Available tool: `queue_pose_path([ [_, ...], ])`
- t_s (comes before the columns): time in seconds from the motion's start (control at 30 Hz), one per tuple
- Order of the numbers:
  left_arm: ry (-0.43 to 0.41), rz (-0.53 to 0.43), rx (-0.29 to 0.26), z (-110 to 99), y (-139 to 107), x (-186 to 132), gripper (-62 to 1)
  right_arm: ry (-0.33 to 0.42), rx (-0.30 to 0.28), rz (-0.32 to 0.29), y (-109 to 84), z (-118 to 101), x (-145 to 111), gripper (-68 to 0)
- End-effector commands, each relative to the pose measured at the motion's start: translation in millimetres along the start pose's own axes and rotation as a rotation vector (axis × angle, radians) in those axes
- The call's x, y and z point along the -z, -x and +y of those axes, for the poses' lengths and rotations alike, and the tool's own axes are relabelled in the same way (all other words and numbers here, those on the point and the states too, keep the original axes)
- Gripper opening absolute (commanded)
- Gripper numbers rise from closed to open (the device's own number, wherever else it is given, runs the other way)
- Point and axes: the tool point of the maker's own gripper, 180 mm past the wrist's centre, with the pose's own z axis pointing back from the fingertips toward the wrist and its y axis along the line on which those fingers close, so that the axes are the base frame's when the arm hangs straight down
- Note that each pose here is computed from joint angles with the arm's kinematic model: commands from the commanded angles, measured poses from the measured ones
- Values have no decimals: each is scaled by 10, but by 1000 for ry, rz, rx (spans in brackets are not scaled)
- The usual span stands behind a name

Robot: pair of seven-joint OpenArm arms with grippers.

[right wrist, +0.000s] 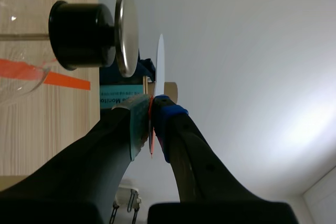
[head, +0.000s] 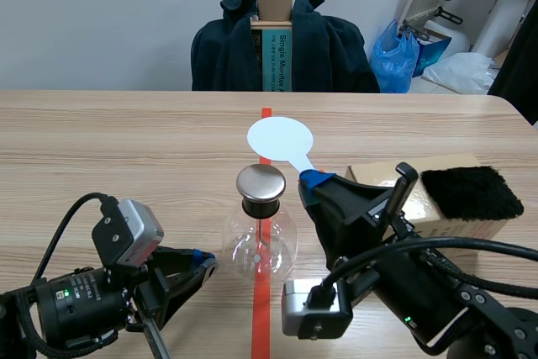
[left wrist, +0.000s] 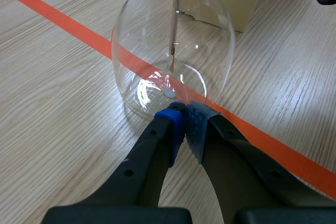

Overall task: Do the electroscope experiment.
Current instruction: 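Bring the plate to the electroscope and point at the metal foil, then move the plate toward and away from the electroscope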

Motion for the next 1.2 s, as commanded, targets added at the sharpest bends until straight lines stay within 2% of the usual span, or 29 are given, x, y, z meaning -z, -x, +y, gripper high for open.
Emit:
queue_pose_path([
  [0.0, -5, -40, -1, 19, -110, 19, -579, 36, -24, -14, 13, -112, 30, -669],
  [0.33, -5, -40, -1, 19, -110, 19, -579, 23, -52, -88, -63, -92, -40, -669],
  [0.5, -5, -40, -1, 19, -110, 19, -579, 26, -52, -122, -146, -85, -81, -669],
  [0.63, -5, -40, -1, 19, -110, 19, -579, 23, -59, -172, -240, -68, -150, -669],
  [1.17, -5, -40, -1, 19, -110, 19, -579, 15, -52, -188, -286, -44, -182, -669],
])
